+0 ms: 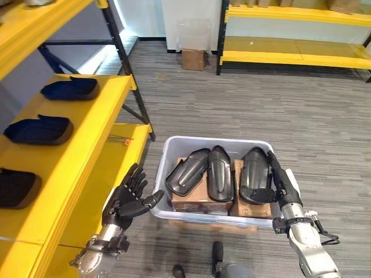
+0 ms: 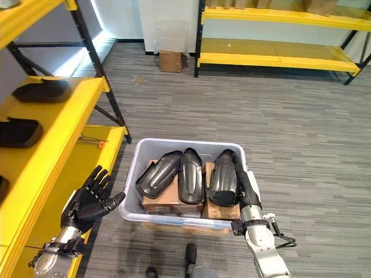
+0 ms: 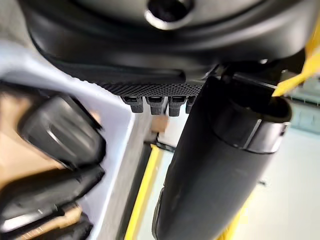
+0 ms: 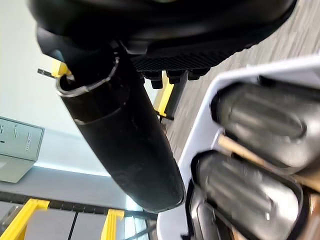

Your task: Move parts from the plastic box to the shelf.

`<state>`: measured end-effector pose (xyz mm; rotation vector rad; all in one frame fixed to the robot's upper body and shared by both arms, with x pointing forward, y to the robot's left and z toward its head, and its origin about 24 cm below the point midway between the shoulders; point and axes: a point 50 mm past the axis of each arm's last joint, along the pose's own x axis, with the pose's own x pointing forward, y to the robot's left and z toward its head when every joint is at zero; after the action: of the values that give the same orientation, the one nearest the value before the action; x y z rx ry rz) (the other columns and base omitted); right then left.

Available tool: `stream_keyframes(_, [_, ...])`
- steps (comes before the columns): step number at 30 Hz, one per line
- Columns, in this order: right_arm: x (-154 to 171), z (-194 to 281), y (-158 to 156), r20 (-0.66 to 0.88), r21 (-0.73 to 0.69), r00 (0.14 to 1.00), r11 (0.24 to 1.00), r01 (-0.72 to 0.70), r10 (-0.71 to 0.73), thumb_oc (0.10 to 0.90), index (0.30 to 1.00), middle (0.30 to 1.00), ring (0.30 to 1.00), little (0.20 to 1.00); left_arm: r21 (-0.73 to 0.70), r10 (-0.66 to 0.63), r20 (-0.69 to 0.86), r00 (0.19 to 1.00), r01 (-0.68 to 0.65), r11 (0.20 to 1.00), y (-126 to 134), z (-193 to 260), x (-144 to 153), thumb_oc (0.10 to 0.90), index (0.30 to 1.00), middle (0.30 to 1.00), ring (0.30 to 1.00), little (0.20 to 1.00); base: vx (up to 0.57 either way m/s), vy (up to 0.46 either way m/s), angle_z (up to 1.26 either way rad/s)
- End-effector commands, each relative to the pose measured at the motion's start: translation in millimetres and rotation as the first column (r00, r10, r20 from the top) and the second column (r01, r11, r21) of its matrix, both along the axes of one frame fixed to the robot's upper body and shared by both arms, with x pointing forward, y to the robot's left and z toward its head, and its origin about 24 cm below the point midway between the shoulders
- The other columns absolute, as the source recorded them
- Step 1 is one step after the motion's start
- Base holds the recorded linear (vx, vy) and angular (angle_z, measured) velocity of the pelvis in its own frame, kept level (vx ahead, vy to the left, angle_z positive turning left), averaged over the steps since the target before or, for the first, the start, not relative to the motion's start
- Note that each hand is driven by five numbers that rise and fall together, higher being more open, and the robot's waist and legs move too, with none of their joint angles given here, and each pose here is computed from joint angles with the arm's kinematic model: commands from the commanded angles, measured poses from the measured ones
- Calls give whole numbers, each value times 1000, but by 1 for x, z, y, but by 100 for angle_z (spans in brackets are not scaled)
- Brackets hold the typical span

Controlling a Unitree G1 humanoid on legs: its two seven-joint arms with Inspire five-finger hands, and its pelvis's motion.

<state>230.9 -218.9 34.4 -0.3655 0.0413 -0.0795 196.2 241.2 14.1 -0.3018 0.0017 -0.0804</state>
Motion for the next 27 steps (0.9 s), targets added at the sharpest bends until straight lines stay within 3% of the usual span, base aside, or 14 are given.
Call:
stream_keyframes(1, [21, 45, 7, 228, -14, 973, 999, -34, 36, 900, 1000, 1000, 1000, 1000, 42, 27, 247, 969, -38, 998, 7, 44, 13, 900, 1000, 1000, 1000, 1000, 39, -39, -2])
stream_keyframes(9, [21, 40, 7, 188, -21, 980, 998, -60, 63, 900, 1000, 1000, 1000, 1000, 15, 127, 310, 942, -138, 990, 14, 52, 9, 900, 1000, 1000, 1000, 1000, 44, -67, 1])
stream_keyframes(18, [23, 38, 16, 197, 26, 974, 992, -123, 115, 900, 1000, 1000, 1000, 1000, -23, 133, 349, 928, -134, 991, 4, 62, 18, 900, 1000, 1000, 1000, 1000, 19, -100, 0])
stream_keyframes(27, [21, 43, 17, 175, -93, 964, 978, -186, 200, 900, 1000, 1000, 1000, 1000, -54, 140, 353, 925, -130, 990, 5, 56, 11, 900, 1000, 1000, 1000, 1000, 8, 195, -19])
